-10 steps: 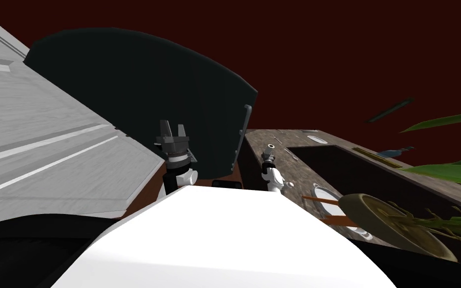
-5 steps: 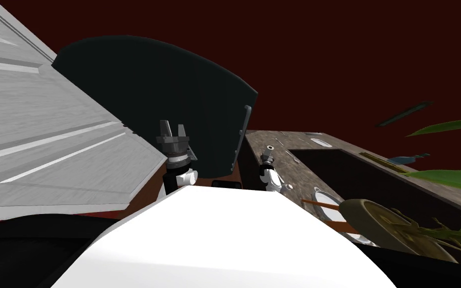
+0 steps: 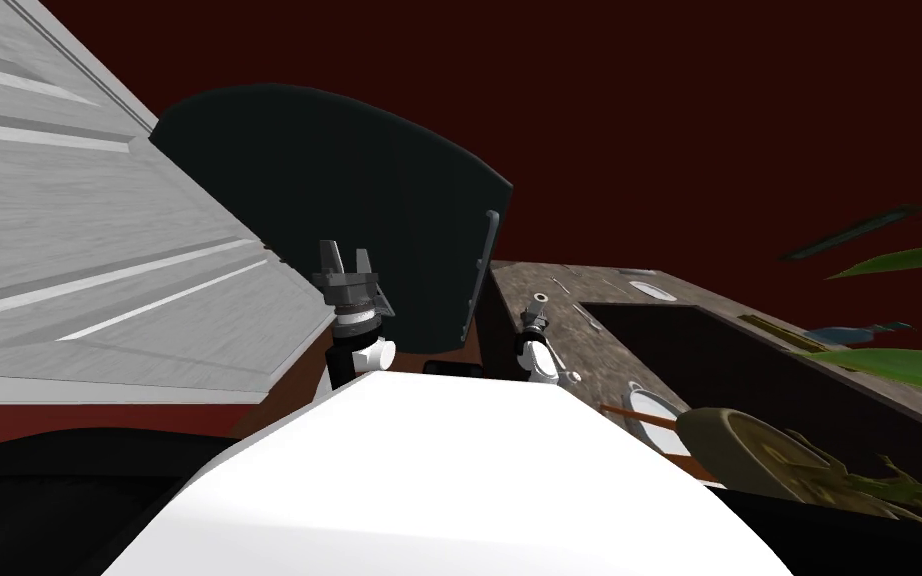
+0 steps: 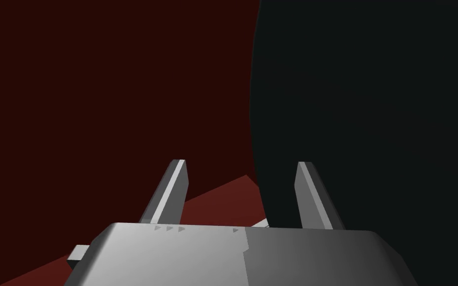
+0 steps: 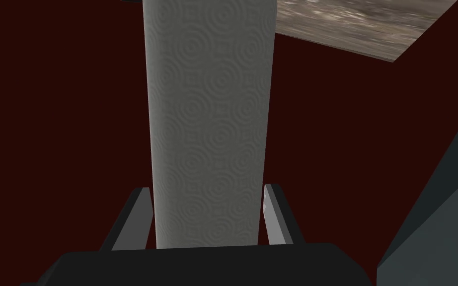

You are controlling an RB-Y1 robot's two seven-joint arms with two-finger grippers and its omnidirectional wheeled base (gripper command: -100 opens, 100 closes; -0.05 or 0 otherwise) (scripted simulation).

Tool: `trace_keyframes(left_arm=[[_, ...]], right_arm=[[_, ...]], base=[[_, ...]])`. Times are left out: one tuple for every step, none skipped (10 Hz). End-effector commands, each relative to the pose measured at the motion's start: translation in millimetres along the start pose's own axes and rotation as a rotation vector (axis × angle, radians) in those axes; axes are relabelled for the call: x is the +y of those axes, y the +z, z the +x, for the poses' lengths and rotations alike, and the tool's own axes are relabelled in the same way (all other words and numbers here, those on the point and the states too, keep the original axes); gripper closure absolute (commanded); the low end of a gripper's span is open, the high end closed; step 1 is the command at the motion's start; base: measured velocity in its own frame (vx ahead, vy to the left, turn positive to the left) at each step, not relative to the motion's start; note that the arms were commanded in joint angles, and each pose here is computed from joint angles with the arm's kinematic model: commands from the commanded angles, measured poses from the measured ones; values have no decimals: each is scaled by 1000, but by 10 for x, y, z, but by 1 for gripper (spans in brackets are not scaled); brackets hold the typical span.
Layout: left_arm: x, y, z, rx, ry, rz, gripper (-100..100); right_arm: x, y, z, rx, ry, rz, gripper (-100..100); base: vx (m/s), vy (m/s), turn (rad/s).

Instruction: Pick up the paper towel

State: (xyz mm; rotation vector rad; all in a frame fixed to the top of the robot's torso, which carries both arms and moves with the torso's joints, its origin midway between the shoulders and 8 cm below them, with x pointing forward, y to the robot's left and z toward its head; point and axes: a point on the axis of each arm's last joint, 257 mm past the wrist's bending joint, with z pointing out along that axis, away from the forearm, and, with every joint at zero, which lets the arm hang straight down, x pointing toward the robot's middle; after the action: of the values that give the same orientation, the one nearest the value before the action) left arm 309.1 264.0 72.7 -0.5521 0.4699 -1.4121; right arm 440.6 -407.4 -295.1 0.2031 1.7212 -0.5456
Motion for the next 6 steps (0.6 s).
trace_keyframes(left_arm=[[0,0,0,0,0,0,0],[0,0,0,0,0,0,0],[0,0,0,0,0,0,0],[0,0,0,0,0,0,0],[0,0,0,0,0,0,0],[0,0,0,0,0,0,0]], right_arm=[[44,-144,-51,-13,11,15,100],[-23,-147,-64,-19,12,42,100],[-58,-150,-89,-28,10,55,100],[-58,-150,-91,-30,26,55,100],[-2,-302,-147,-45,34,66,100],[-63,-308,-169,-54,35,90,100]], base=[[-24,-62,149],[-21,-81,143],[-5,-43,15],[-1,-7,-31],[-22,-50,155],[-25,-79,142]])
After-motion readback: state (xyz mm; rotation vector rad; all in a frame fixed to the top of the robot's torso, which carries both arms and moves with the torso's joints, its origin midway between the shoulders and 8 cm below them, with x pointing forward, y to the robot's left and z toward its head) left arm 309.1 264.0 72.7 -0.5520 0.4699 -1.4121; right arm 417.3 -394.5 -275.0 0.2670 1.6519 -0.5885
